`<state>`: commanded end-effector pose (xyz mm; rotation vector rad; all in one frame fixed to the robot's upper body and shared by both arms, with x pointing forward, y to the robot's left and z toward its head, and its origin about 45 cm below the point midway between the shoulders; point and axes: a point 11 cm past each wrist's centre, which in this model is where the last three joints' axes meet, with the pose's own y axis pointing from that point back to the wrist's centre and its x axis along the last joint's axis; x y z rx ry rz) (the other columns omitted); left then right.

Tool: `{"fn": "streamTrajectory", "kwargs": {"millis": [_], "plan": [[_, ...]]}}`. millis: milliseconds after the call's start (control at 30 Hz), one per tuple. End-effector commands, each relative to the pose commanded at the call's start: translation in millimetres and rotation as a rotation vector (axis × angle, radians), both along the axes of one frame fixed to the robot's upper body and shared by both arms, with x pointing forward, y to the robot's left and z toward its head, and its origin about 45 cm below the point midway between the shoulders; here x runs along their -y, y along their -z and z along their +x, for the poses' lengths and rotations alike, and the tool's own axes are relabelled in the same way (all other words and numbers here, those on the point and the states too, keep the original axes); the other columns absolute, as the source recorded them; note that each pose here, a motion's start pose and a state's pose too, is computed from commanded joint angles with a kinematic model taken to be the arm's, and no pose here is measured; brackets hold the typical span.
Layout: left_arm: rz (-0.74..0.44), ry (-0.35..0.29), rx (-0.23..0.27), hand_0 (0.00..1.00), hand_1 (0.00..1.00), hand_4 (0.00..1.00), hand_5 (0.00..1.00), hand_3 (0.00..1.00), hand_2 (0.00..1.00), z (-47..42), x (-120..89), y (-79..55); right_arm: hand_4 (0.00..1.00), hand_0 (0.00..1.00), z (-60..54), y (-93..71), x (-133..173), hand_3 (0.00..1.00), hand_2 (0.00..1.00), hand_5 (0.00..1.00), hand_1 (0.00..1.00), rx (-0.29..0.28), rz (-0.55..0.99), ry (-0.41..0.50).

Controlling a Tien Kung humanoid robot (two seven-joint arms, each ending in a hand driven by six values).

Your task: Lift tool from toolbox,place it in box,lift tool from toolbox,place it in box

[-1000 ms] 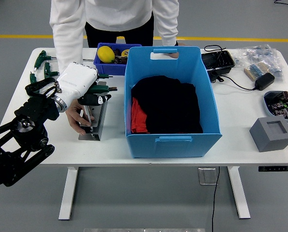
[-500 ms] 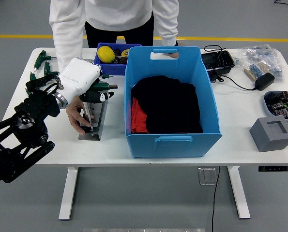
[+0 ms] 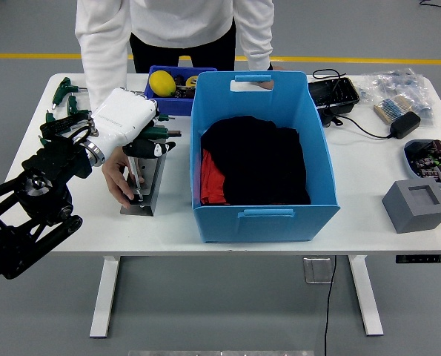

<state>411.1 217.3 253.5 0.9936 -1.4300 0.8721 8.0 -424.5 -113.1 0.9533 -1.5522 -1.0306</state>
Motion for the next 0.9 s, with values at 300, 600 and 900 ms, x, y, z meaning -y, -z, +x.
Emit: {"fn": "streamTrajectory", "kwargs": {"millis": [300,600,900], "plan": [[-0.001,0.007,0.021,0.071,0.002,0.785,0.558,0.063,0.039,2.3,-0.2,-8.9,0.790,0.696,0.9,-0.2,0.6,0.583,0.737,0.714,0.671,0.000,-0.002,-0.006],[0.000,0.007,0.026,0.062,0.002,0.806,0.529,0.062,0.038,3.1,-0.3,-12.3,0.789,0.697,1.1,-0.4,1.2,0.583,0.738,0.711,0.671,0.000,-0.003,-0.009],[0.007,0.019,0.033,0.049,0.002,0.811,0.530,0.062,0.038,3.6,1.5,-15.7,0.789,0.696,2.2,-0.6,1.3,0.583,0.739,0.711,0.671,0.003,-0.003,-0.007]]}}
